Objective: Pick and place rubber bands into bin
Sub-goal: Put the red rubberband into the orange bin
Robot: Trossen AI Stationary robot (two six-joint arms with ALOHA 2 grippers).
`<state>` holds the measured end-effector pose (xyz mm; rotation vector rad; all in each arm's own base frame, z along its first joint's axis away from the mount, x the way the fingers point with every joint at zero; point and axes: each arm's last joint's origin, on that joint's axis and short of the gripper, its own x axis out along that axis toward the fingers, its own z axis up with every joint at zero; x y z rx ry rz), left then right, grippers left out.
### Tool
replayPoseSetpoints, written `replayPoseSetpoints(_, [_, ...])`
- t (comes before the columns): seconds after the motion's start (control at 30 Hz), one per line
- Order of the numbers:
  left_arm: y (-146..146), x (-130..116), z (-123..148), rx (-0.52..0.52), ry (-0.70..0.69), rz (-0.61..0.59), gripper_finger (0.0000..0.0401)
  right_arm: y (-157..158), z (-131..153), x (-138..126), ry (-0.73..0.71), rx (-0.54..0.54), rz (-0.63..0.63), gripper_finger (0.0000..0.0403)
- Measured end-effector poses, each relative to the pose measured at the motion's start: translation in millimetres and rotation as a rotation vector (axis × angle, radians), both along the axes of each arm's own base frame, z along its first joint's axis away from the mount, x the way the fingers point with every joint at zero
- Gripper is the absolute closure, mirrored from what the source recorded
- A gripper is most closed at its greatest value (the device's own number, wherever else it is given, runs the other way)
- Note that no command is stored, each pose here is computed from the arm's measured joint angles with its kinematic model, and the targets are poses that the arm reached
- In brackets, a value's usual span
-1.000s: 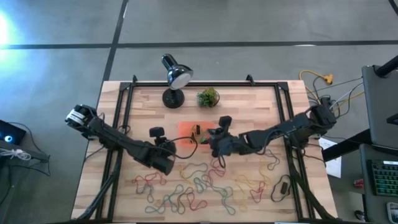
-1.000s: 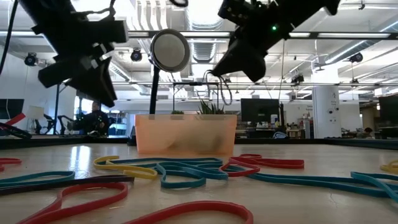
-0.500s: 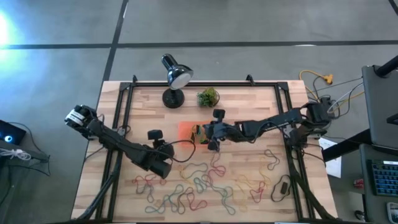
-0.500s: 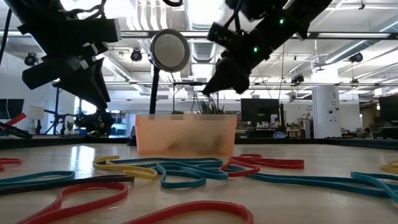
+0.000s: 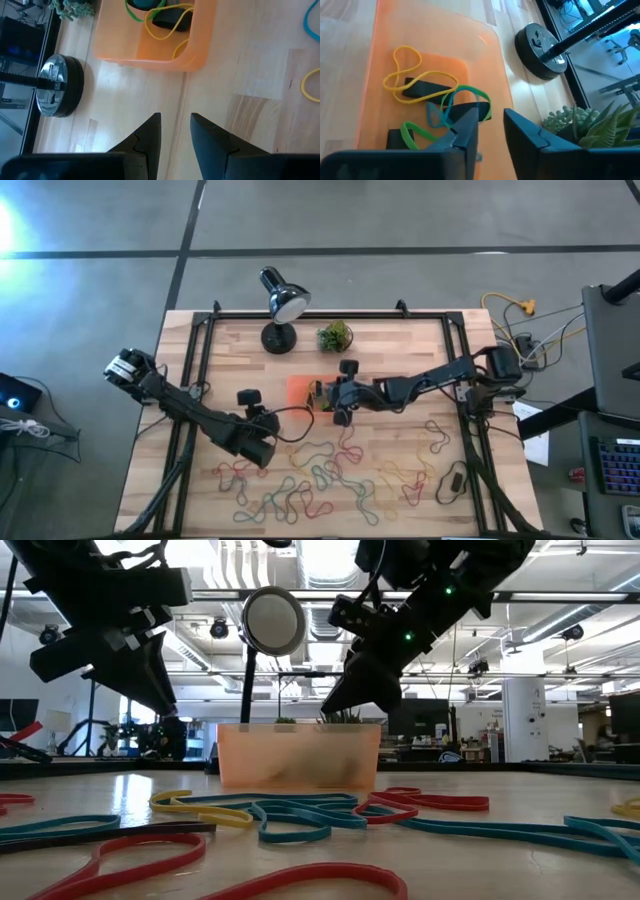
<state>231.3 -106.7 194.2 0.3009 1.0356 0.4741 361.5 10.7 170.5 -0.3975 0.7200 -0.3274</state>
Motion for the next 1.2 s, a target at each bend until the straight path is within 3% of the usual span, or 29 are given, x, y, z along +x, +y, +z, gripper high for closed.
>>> replayPoseSetpoints(0.17, [-3,0,-1,-0.108,0.039,-0.022,0.0312,4,2,-1,0.006,-0.016,0.024,0.0281])
replayPoseSetpoints(0.4, [-14,-2,-5,-0.441,0.196,-0.091,0.0312,25,18,-7,-0.001,-0.077,0.133,0.0264])
replayPoseSetpoints(0.53, [-19,0,-5,-0.569,0.219,-0.126,0.0312,36,28,-12,-0.005,-0.084,0.175,0.0267])
replayPoseSetpoints(0.73, [-20,-1,-5,-0.647,0.250,-0.099,0.0312,53,36,-28,0.050,0.033,0.276,0.0275])
replayPoseSetpoints(0.87, [-19,-7,-13,-0.676,0.287,-0.050,0.0312,61,38,-39,0.098,0.098,0.279,0.0278])
replayPoseSetpoints(1.2, [-12,-22,-36,-0.741,0.340,0.136,0.0312,73,31,-50,0.136,0.134,0.281,0.0282])
